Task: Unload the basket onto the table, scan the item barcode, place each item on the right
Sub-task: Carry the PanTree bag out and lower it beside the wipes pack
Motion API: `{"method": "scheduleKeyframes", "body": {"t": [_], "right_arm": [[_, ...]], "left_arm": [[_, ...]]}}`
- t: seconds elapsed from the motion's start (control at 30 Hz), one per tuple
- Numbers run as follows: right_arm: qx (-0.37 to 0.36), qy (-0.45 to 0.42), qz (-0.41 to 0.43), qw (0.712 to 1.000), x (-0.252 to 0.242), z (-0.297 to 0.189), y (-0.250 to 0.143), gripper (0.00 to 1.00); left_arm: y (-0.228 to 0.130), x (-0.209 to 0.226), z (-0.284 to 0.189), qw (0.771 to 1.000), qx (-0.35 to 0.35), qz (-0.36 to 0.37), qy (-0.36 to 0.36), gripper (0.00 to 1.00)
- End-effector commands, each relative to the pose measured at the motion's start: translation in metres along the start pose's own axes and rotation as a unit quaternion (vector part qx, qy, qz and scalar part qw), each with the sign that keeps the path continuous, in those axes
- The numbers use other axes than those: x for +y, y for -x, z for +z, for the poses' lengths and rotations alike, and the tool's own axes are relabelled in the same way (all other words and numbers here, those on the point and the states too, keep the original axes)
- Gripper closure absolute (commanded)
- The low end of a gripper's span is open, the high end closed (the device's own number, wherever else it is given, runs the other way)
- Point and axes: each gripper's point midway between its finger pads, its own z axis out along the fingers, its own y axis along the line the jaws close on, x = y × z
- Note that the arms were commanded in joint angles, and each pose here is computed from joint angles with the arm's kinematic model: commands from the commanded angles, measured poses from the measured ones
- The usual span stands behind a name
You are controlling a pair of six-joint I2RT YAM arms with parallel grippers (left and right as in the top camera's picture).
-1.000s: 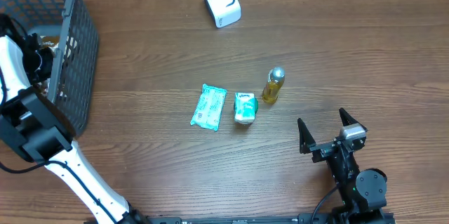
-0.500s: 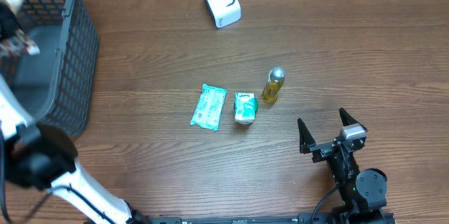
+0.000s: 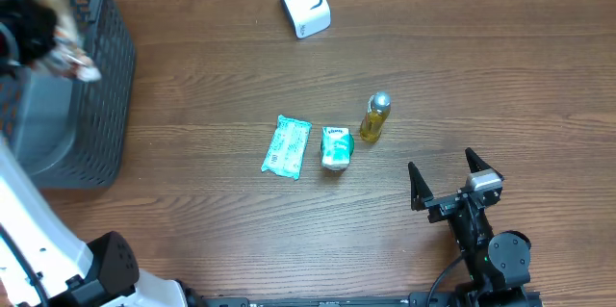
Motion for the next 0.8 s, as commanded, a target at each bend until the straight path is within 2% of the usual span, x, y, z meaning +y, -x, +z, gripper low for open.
{"method": "scheduleKeyframes", "body": {"t": [0.0,0.17,0.37,0.6,0.77], "right_arm": [[-0.002,-0.001,-0.003,1.000,0.000,0.000,-0.002,0.00],[-0.002,-0.001,-0.003,1.000,0.000,0.000,-0.002,0.00],[-0.002,0.000,-0.003,1.000,0.000,0.000,-0.002,0.00],[-0.002,-0.001,-0.003,1.000,0.000,0.000,-0.002,0.00],[-0.002,0.000,-0.003,1.000,0.000,0.000,-0.002,0.00]], "left_arm": [[-0.027,-0.013,0.022,0.998,0.065,0.008,0.015,0.96],[-0.079,-0.044,0.072,0.985,0.164,0.051,0.023,0.96],[-0.144,-0.058,0.143,0.967,0.228,0.070,0.085,0.96],[-0.229,-0.069,0.214,0.958,0.247,0.095,0.112,0.96],[-0.262,-0.064,0.244,0.959,0.206,0.130,0.148,0.96]]}}
